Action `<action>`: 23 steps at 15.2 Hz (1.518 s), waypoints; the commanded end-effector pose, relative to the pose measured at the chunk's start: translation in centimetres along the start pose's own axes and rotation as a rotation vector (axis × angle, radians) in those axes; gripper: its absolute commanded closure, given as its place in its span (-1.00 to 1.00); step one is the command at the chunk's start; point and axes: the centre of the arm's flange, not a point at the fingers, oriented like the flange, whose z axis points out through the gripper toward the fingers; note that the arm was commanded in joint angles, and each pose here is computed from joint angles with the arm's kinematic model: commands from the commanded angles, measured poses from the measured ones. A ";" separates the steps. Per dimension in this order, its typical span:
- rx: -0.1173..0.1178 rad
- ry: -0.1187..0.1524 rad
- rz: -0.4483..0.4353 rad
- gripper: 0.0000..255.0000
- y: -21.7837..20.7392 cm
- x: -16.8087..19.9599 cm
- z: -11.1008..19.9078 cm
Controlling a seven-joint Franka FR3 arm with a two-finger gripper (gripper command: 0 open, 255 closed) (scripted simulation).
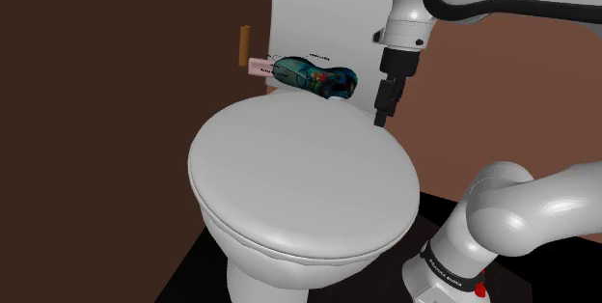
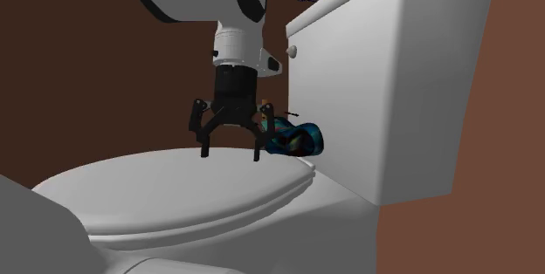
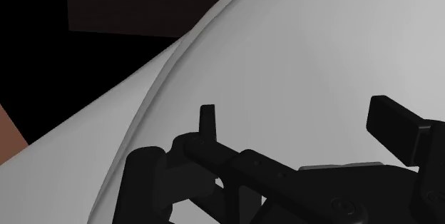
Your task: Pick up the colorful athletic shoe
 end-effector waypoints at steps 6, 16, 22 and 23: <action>-0.032 0.042 -0.063 -1.00 1.7 5.2 -2.0; -0.095 0.125 -0.189 -1.00 4.0 15.6 -6.9; -0.133 0.175 -0.265 -1.00 4.6 21.8 -10.2; -0.139 0.183 -0.278 -1.00 4.7 22.8 -10.8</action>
